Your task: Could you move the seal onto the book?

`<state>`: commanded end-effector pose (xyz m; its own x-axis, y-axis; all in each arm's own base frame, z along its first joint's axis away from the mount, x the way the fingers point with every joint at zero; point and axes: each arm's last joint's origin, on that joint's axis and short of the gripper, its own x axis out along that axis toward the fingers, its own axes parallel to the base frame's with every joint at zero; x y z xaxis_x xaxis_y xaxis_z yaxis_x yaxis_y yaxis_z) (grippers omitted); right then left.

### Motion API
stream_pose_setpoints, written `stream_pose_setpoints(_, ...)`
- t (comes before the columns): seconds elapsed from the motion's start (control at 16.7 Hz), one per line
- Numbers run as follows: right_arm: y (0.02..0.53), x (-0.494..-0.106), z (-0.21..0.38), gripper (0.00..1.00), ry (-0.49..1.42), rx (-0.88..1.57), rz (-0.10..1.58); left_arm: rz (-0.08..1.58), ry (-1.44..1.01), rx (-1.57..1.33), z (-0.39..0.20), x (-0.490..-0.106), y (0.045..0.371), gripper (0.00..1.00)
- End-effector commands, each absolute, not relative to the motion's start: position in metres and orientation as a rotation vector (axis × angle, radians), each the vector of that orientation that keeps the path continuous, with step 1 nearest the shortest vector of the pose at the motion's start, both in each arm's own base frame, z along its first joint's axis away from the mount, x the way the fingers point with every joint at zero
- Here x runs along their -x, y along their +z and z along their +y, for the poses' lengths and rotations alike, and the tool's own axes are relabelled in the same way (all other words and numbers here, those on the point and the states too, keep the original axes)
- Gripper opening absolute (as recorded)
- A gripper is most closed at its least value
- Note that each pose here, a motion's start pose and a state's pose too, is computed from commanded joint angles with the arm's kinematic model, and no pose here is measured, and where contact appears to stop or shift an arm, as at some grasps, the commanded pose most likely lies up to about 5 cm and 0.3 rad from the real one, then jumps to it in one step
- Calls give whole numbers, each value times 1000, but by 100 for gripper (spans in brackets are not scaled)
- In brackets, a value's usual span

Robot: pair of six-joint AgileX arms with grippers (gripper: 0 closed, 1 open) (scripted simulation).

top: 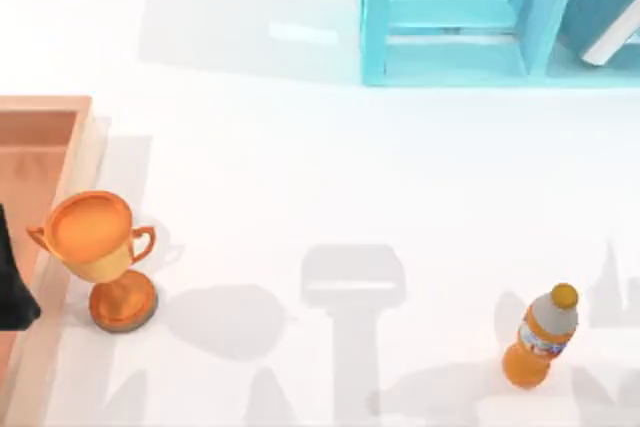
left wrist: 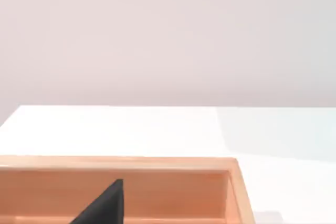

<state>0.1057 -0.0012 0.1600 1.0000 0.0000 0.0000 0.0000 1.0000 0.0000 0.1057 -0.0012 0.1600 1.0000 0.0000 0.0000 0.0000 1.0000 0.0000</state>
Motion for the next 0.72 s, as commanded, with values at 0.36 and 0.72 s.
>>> stream_pose_setpoints(0.36, 177, -110, -1, 100, 2, -19, -34, 0, 0, 0, -1, -106, 160, 100)
stream_pose_setpoints(0.72, 225, -154, -2, 100, 17, -102, -76, 0, 0, 0, -1, -106, 160, 100)
